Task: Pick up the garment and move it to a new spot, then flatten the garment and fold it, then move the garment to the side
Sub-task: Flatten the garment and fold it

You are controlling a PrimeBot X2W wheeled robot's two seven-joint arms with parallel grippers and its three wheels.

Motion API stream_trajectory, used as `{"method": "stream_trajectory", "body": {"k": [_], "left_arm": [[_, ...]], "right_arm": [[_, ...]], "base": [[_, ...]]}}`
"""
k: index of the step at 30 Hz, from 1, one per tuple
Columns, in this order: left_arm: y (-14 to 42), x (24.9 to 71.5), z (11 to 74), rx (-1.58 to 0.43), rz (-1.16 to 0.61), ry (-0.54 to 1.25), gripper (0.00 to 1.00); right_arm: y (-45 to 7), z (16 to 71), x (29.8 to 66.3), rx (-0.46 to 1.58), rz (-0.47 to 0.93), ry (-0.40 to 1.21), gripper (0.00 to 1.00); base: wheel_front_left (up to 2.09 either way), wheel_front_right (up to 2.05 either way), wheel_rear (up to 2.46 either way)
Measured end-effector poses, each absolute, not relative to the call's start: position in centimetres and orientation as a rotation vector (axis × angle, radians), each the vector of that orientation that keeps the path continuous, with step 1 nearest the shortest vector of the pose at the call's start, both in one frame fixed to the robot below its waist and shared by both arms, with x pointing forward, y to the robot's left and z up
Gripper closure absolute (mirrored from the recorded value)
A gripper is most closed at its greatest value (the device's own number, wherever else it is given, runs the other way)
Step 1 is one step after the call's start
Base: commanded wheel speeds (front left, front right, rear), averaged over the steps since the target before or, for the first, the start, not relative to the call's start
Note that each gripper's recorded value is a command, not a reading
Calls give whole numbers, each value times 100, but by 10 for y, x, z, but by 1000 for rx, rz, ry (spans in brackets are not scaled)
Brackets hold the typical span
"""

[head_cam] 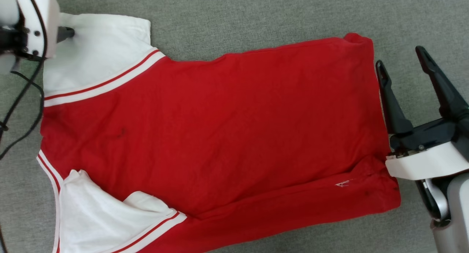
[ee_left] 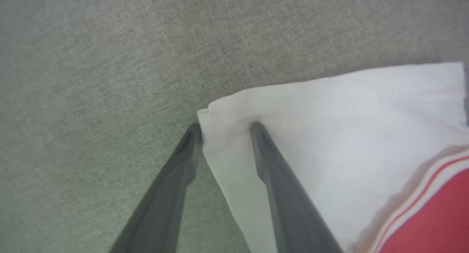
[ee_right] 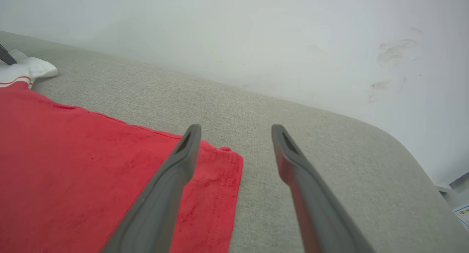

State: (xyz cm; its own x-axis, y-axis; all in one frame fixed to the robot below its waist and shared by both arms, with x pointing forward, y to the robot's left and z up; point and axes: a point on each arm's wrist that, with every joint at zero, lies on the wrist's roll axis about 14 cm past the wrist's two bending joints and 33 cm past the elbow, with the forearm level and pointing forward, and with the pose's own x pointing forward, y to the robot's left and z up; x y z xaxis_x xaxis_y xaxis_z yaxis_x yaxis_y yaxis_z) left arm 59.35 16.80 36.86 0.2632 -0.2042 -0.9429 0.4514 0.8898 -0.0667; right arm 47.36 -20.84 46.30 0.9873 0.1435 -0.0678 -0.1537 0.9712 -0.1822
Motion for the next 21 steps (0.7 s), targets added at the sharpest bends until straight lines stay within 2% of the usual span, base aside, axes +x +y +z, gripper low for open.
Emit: {"method": "stream_trajectory", "body": {"k": [6,10,17,21], "left_arm": [[166,588,381,270,-470,1187,100],[164,588,403,290,-481,1117,100],[151,575,436,313,-532,1005,100],[148,565,447,331,-554,968,100]], "right_arm": [[-218,489,486,-266,159,36,0],[-221,502,496,-336,208,117,0],[-217,496,505,-436,344,478,0],[-214,472,498,-445,407,753,0]], "base": [[0,0,0],[0,0,0],[0,0,0],[0,0,0]]}}
